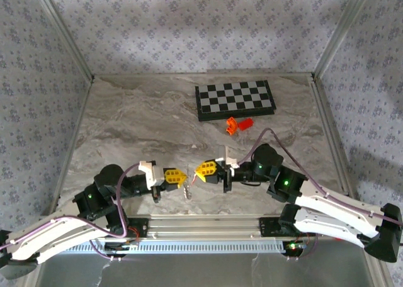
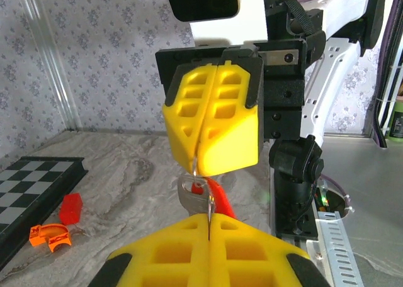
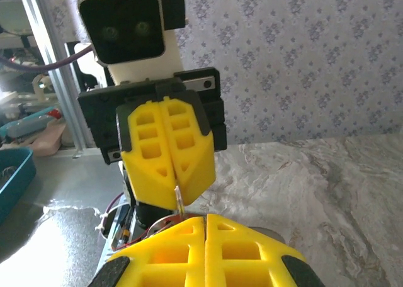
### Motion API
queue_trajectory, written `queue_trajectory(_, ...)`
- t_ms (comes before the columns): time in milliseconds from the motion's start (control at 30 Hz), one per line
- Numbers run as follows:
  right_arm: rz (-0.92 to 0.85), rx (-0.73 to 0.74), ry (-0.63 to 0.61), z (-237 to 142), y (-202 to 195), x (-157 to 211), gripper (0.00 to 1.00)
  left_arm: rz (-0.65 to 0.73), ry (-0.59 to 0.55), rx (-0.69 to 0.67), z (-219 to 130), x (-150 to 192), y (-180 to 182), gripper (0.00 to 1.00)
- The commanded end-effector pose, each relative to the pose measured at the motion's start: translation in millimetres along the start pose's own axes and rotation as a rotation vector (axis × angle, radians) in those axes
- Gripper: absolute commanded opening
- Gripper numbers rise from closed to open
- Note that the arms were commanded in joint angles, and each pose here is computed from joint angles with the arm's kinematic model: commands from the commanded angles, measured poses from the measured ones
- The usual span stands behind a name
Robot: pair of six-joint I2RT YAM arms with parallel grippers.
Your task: Put the keys on the keyring
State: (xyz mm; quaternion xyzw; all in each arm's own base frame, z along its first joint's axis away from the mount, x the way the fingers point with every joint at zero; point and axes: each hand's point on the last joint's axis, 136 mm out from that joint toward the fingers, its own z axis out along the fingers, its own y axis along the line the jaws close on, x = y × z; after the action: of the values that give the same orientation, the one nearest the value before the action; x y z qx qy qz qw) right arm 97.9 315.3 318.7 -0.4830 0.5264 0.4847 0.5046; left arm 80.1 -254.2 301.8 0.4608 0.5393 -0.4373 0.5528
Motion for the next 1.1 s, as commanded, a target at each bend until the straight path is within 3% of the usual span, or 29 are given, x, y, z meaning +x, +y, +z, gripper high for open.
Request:
queue_trajectory(0,0.032,0.036,-0.053,-2,-4,-15,0.00,0.034,-0.107,0.020,-3,-33,-5,0.00)
queue_trajectory(1067,-0.031,-0.015,-0.111,-3,13,-24,0.00,0.016,-0.137,-0.009,0,-39,2,0.00)
